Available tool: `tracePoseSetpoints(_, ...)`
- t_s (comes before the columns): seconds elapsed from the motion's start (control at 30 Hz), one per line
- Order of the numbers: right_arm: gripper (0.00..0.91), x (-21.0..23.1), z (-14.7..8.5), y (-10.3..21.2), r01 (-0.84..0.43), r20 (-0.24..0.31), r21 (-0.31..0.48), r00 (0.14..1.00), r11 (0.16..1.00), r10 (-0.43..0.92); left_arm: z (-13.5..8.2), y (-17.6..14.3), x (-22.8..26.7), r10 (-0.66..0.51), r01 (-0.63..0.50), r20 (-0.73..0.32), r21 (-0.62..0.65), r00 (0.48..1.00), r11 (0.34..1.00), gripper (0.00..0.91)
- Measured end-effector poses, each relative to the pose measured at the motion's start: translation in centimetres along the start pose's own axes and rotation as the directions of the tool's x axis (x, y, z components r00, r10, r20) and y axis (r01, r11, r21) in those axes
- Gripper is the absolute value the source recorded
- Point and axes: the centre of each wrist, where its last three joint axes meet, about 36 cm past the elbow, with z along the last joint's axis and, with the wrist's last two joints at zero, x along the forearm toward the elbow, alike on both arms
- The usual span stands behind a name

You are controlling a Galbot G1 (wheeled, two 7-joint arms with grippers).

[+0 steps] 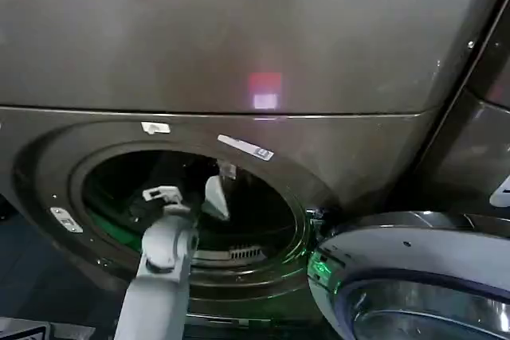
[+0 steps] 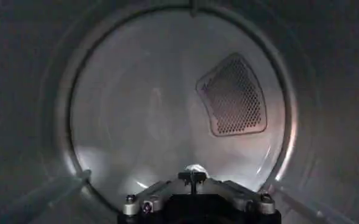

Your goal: Grasp the clothes from the dryer.

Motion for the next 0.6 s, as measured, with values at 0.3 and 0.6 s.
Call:
tracePoseSetpoints(0.3,0.907,0.1,-0.1,0.0,0.011,0.005,-0.021,1.000,1.000,-0.011,-0.5,0.1,2.2,-0.007,0.007,0.011,-0.012,1.000,1.000,0.000)
tracePoseSetpoints(0.6,0.907,0.2,0.1,-0.2,0.018,0.004,-0.033,1.000,0.999,-0.018,-0.7,0.0,3.2,-0.007,0.007,0.014,-0.023,1.000,1.000,0.000)
